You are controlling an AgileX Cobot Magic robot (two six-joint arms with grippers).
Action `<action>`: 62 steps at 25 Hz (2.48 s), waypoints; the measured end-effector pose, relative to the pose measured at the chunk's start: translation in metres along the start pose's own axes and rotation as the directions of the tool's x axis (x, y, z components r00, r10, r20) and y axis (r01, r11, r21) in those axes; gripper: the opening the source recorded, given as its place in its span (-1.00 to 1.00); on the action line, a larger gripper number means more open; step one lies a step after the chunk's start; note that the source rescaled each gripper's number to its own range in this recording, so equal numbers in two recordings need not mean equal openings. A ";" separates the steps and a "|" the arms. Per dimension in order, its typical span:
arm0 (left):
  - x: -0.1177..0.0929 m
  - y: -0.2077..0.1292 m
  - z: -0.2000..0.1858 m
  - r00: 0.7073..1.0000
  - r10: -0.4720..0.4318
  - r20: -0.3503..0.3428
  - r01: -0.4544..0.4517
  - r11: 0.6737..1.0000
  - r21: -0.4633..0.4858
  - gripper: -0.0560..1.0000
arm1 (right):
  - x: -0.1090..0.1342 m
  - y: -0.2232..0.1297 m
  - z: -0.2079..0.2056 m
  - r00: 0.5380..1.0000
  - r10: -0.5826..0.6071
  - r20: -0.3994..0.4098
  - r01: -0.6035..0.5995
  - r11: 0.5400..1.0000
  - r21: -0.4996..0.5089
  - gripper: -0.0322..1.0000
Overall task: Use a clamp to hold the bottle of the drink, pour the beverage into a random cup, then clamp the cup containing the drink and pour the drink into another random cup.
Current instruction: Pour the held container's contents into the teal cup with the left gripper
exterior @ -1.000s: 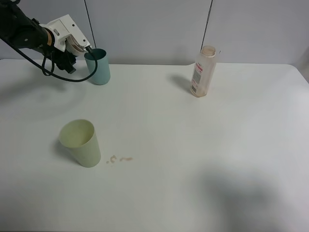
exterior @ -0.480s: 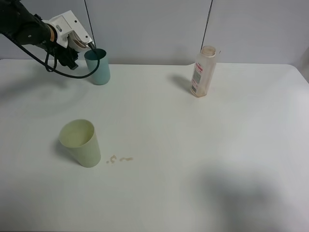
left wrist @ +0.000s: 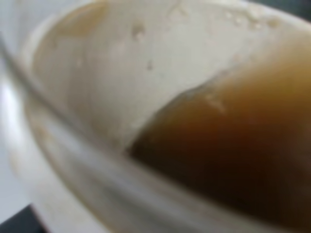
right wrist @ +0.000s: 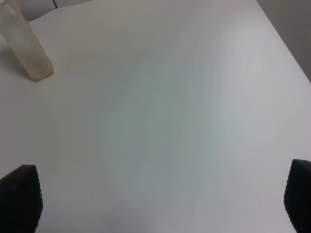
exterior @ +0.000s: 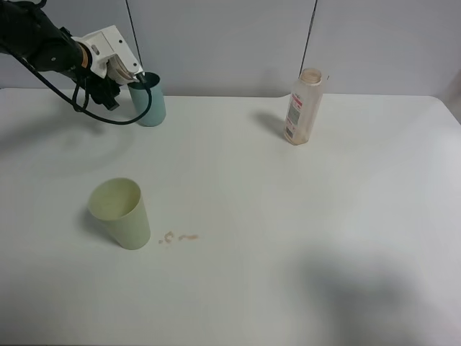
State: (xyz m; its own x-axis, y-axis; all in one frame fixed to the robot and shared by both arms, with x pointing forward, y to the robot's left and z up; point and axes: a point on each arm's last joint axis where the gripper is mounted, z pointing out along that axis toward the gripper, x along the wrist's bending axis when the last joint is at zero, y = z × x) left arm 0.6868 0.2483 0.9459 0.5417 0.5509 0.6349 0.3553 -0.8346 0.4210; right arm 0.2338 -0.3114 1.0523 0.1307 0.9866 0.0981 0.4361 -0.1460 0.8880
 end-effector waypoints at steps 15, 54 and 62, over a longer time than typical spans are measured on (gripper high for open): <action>0.000 0.001 0.001 0.998 0.060 -0.001 -0.060 0.998 0.018 -0.87 | 0.000 0.000 0.000 1.000 0.000 0.000 0.000 1.000 0.000 1.00; 0.005 0.000 0.001 0.993 0.119 -0.013 -0.118 0.991 0.062 -0.87 | 0.000 0.000 0.000 1.000 0.000 0.000 0.000 1.000 0.000 1.00; 0.005 0.000 0.001 0.992 0.126 -0.014 -0.125 0.990 0.063 -0.87 | 0.000 0.000 0.000 1.000 0.000 0.000 0.000 1.000 0.000 1.00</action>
State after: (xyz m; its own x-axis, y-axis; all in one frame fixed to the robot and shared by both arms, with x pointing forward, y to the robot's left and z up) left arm 0.6905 0.2513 0.9488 0.5716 0.4415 0.6916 0.3319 -0.8953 0.2972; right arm 0.2338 -0.3114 1.0523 0.1307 0.9866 0.0981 0.4361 -0.1460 0.8880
